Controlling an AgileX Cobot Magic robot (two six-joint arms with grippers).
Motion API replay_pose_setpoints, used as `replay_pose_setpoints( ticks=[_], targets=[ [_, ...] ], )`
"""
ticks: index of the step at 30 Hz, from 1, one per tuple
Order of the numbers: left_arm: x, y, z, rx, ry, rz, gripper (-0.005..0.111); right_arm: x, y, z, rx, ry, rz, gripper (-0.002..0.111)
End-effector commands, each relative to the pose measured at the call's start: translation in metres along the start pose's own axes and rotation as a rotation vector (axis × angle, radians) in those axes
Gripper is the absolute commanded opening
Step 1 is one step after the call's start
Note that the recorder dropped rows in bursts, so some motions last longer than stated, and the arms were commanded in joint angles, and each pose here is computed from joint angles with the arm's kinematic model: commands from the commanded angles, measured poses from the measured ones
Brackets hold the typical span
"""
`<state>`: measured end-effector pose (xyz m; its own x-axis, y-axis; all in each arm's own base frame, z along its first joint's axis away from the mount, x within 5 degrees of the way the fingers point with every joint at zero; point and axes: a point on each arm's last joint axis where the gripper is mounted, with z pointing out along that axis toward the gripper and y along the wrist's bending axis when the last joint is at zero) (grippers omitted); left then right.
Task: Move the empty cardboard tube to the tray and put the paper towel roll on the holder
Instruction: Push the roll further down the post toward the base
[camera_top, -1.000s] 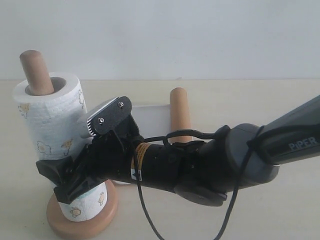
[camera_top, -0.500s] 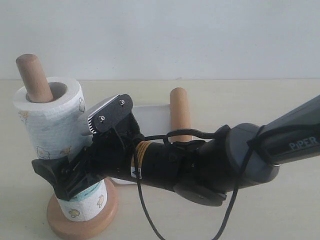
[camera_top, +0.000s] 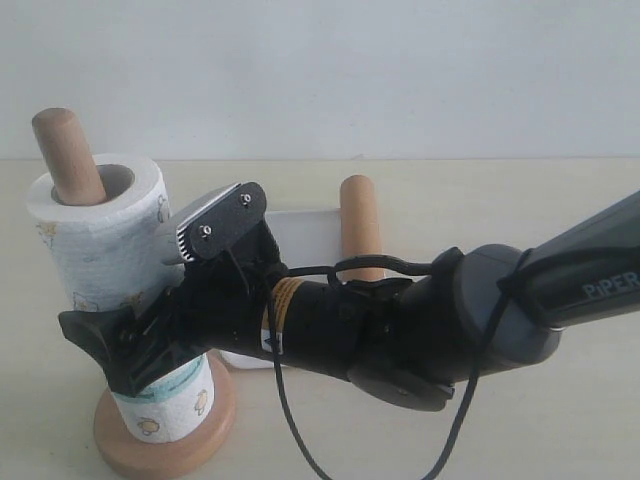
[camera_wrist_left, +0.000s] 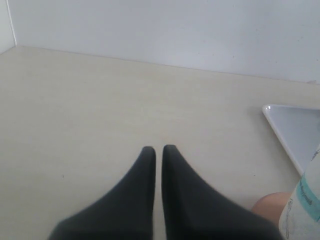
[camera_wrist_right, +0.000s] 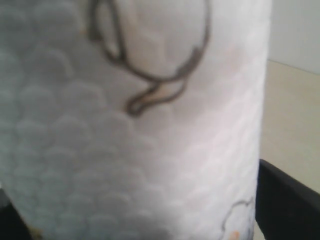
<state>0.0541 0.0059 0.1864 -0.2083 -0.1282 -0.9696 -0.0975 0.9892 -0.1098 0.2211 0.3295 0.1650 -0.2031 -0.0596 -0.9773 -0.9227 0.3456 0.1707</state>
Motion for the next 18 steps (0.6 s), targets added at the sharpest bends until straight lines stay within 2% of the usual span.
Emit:
replay_pose_setpoints(
  ticks=[1, 6, 9, 18],
  targets=[
    [0.0012, 0.0002, 0.0001, -0.002, 0.002, -0.001, 0.004, -0.0062, 0.0009, -0.0005, -0.003, -0.026, 0.005, 0.093],
    [0.0012, 0.0002, 0.0001, -0.002, 0.002, -0.001, 0.004, -0.0063, 0.0007, -0.0005, -0.002, -0.027, 0.024, 0.096],
    [0.0012, 0.0002, 0.0001, -0.002, 0.002, -0.001, 0.004, -0.0061, 0.0006, -0.0005, -0.001, -0.025, 0.022, 0.105],
    [0.0012, 0.0002, 0.0001, -0.002, 0.002, -0.001, 0.004, -0.0040, -0.0004, -0.0005, 0.011, -0.003, 0.015, 0.105]
  ],
)
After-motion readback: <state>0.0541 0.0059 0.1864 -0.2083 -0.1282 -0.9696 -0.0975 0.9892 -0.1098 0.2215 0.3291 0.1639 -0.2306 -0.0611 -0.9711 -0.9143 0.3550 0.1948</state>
